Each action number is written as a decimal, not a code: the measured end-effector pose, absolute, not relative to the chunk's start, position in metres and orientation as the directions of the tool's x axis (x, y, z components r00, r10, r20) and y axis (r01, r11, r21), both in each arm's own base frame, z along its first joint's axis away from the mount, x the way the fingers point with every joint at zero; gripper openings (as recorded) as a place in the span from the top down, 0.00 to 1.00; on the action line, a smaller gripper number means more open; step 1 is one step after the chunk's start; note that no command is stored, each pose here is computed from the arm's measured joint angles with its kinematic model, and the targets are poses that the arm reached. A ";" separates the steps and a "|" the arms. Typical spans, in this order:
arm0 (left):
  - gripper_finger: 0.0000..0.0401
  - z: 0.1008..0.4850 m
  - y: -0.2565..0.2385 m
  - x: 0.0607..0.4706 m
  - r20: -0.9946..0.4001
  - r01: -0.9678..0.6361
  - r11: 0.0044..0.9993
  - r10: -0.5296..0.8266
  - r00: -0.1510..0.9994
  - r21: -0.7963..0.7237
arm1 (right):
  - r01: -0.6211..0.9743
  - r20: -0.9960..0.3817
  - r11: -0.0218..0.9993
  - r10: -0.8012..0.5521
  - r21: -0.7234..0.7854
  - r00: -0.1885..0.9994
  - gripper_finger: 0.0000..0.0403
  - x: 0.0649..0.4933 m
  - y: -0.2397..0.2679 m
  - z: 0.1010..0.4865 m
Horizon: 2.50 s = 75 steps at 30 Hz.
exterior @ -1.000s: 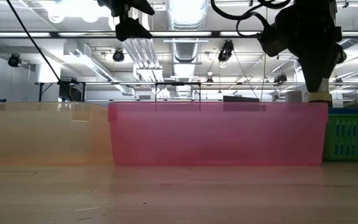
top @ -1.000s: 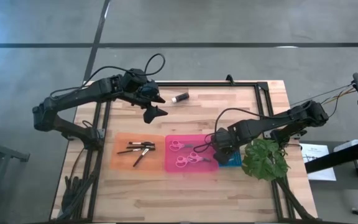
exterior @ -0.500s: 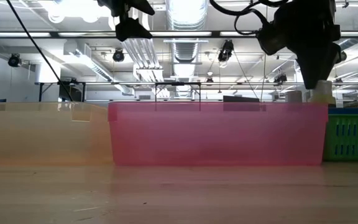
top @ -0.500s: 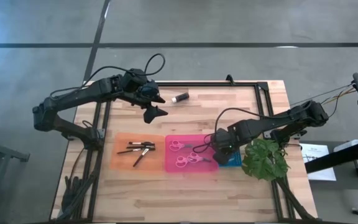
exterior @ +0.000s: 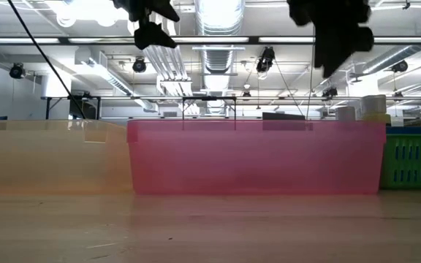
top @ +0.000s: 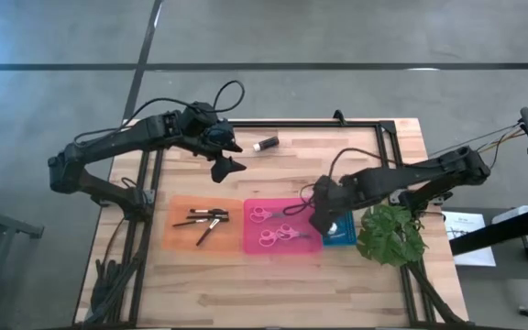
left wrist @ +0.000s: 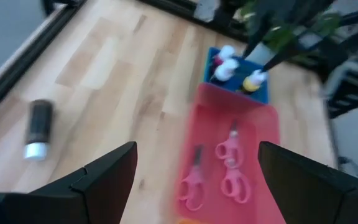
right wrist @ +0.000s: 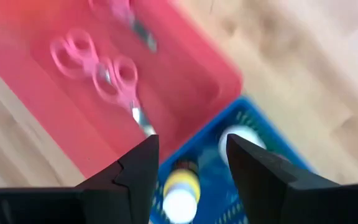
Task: Pick & Place Paint Supplies
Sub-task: Put the brown paint bottle into the blue bin
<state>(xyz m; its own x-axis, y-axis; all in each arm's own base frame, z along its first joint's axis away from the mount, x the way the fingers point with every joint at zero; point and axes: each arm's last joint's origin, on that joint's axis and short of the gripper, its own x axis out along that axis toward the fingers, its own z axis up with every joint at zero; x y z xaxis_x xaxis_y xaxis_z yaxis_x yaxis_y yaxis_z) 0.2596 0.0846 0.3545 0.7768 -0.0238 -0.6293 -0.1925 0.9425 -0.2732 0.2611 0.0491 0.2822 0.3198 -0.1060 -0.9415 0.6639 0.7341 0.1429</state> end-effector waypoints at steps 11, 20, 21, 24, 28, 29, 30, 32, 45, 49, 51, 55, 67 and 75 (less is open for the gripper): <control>0.24 0.301 0.098 0.276 -0.772 -0.317 0.948 0.174 0.612 -0.037 | 0.670 -0.812 0.719 -0.274 0.183 0.515 0.54 0.238 0.028 0.338; 0.30 0.241 0.123 0.307 -0.716 -0.145 0.954 0.293 0.634 0.263 | 0.655 -0.765 0.718 -0.280 0.235 0.581 0.54 0.216 0.020 0.358; 0.30 0.235 0.130 0.309 -0.712 -0.165 0.951 0.304 0.633 0.260 | 0.653 -0.760 0.718 -0.279 0.241 0.586 0.54 0.214 0.020 0.359; 0.30 0.216 0.150 0.315 -0.732 -0.248 0.948 0.312 0.606 0.199 | 0.652 -0.750 0.712 -0.277 0.260 0.601 0.54 0.209 0.019 0.363; 0.30 0.190 0.172 0.322 -0.762 -0.310 0.939 0.308 0.569 0.148 | 0.647 -0.739 0.712 -0.275 0.273 0.615 0.54 0.204 0.019 0.366; 0.30 0.185 0.176 0.325 -0.766 -0.314 0.939 0.302 0.567 0.138 | 0.645 -0.736 0.713 -0.276 0.275 0.618 0.54 0.203 0.018 0.367; 0.30 0.181 0.180 0.327 -0.769 -0.316 0.939 0.300 0.564 0.135 | 0.643 -0.734 0.715 -0.275 0.276 0.621 0.54 0.202 0.018 0.368; 0.30 0.173 0.186 0.330 -0.780 -0.322 0.938 0.297 0.551 0.130 | 0.641 -0.732 0.716 -0.276 0.275 0.623 0.54 0.201 0.018 0.369; 0.30 0.147 0.209 0.324 -0.811 -0.414 0.909 0.278 0.515 0.049 | 0.628 -0.730 0.739 -0.287 0.243 0.620 0.54 0.197 0.014 0.370; 0.30 0.159 0.214 0.330 -0.767 -0.409 0.913 0.255 0.589 -0.011 | 0.630 -0.730 0.739 -0.293 0.237 0.618 0.54 0.198 0.012 0.370; 0.30 0.166 0.217 0.335 -0.733 -0.404 0.914 0.247 0.634 -0.042 | 0.634 -0.730 0.737 -0.297 0.235 0.616 0.54 0.198 0.011 0.370; 0.30 0.166 0.225 0.345 -0.708 -0.410 0.910 0.248 0.661 -0.064 | 0.639 -0.728 0.733 -0.303 0.236 0.616 0.54 0.198 0.009 0.370; 0.30 0.147 0.250 0.374 -0.805 -0.443 0.895 0.220 0.550 -0.058 | 0.649 -0.726 0.715 -0.298 0.261 0.620 0.54 0.199 0.009 0.370; 0.30 0.147 0.251 0.376 -0.810 -0.418 0.908 0.220 0.543 -0.034 | 0.647 -0.726 0.719 -0.299 0.255 0.619 0.54 0.199 0.009 0.370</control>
